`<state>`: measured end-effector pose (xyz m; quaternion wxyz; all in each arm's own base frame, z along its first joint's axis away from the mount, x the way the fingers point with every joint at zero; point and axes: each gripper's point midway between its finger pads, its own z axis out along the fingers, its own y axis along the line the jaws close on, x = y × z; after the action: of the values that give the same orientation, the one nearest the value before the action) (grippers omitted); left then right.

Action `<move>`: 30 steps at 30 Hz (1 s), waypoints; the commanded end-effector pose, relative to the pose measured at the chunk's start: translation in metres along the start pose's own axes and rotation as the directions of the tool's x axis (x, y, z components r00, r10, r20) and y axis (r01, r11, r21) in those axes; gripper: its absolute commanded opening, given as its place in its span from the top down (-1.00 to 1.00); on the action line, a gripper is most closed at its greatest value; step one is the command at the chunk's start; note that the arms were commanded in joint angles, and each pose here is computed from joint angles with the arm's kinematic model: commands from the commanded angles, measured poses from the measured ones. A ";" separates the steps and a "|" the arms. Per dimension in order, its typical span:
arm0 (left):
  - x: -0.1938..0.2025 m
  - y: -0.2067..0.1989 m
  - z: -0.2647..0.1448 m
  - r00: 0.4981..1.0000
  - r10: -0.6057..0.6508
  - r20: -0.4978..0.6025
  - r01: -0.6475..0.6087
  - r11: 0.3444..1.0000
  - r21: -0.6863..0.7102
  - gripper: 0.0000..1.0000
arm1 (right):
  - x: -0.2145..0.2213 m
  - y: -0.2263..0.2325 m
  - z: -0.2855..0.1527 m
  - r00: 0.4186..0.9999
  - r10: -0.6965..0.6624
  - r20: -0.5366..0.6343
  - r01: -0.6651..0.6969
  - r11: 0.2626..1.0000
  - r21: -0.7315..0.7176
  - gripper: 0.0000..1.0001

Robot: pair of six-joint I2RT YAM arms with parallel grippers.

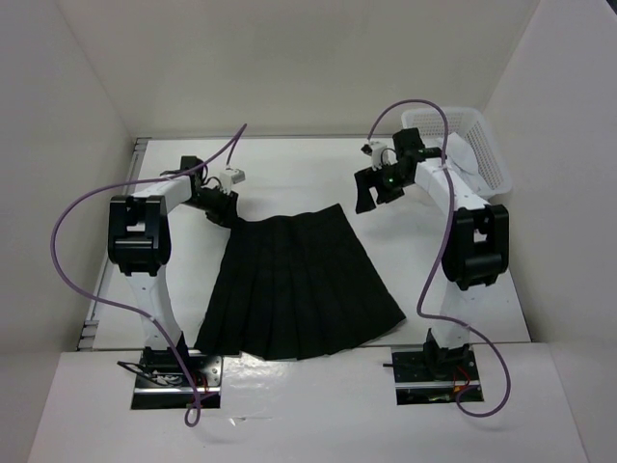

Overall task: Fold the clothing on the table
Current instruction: Flatten the skirt out, then fold the skirt

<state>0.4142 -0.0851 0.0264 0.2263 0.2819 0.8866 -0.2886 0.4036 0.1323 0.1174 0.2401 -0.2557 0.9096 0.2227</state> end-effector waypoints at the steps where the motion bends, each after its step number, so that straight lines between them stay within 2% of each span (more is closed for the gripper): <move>1: -0.003 -0.008 0.001 0.999 0.024 0.022 -0.025 0.997 0.069 0.31 | -0.021 -0.004 0.010 0.998 -0.044 0.037 0.046 0.998 -0.044 -0.78; 4: 0.002 -0.007 -0.002 1.000 0.024 0.014 -0.025 0.997 0.072 0.47 | -0.024 -0.011 0.030 0.997 -0.059 0.053 0.063 0.995 -0.076 -0.78; 8: 0.010 -0.010 -0.003 1.000 0.003 0.008 -0.003 0.996 0.094 0.57 | -0.025 -0.015 0.052 0.995 -0.084 0.055 0.091 0.987 -0.133 -0.78; 13: 0.019 -0.013 -0.002 1.000 -0.007 0.004 0.006 0.993 0.117 0.59 | -0.021 -0.021 0.077 0.996 -0.080 0.040 0.086 0.978 -0.190 -0.78; 23: 0.022 -0.016 -0.003 1.000 -0.018 0.009 0.016 0.989 0.150 0.59 | -0.040 -0.022 0.103 0.989 -0.104 0.105 0.131 0.948 -0.289 -0.76; 27: 0.026 -0.017 -0.001 1.000 -0.030 -0.002 0.030 0.987 0.158 0.59 | -0.040 -0.015 0.118 0.991 -0.100 0.084 0.122 0.935 -0.332 -0.58; 30: 0.025 -0.015 -0.003 1.000 -0.028 0.008 0.027 0.987 0.160 0.59 | -0.036 -0.014 0.128 0.993 -0.097 0.066 0.114 0.932 -0.343 -0.56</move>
<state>0.3954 -0.0788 0.0227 0.2130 0.2831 0.8734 -0.3341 0.4808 0.1883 0.0364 0.2286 -0.3210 0.8467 0.3574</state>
